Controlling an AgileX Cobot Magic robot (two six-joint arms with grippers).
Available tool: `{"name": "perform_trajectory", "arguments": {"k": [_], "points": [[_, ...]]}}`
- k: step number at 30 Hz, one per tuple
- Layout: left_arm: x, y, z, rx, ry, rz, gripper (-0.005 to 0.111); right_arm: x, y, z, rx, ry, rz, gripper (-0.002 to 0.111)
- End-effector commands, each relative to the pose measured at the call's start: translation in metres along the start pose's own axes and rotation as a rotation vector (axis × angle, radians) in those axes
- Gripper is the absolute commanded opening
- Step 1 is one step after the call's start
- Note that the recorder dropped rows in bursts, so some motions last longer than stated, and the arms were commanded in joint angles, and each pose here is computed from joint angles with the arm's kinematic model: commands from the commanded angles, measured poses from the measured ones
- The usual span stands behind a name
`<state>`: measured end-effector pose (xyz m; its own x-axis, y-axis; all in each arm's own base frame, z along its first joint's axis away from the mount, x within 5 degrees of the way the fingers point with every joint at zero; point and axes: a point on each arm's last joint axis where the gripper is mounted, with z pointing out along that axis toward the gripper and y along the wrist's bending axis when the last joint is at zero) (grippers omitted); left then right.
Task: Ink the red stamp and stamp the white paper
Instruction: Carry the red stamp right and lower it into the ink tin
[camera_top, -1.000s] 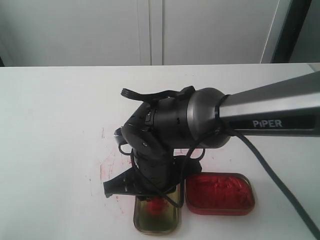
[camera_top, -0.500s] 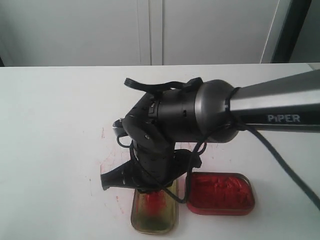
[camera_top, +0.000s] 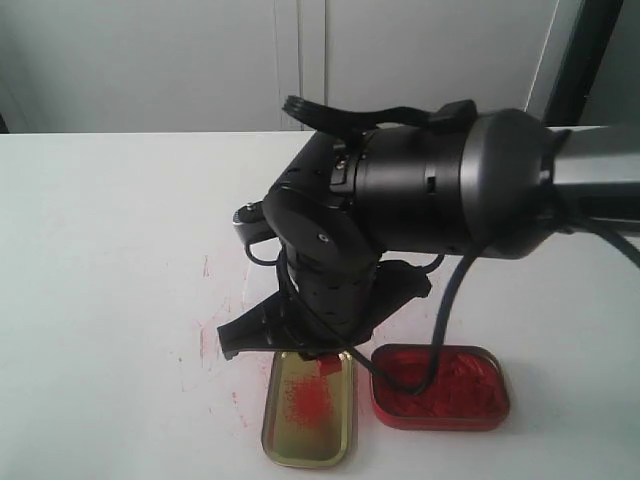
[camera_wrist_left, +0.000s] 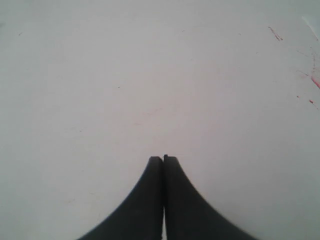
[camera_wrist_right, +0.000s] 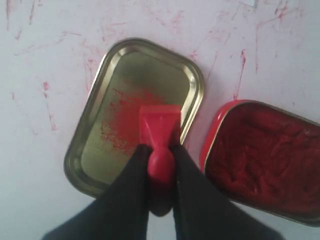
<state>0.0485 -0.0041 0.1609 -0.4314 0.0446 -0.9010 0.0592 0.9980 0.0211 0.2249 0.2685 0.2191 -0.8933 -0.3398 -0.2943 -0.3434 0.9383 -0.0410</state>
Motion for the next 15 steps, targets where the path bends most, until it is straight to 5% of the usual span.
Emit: {"name": "perform_trajectory", "arguments": {"k": [1,15], "points": [[0.003,0.000,0.001,0.003,0.011,0.001,0.000,0.004,-0.012,-0.010,0.008,-0.027,-0.018,0.000],[0.003,0.000,0.001,0.003,0.011,0.001,0.000,0.035,-0.082,0.005,0.049,0.003,0.067,0.000]]}}
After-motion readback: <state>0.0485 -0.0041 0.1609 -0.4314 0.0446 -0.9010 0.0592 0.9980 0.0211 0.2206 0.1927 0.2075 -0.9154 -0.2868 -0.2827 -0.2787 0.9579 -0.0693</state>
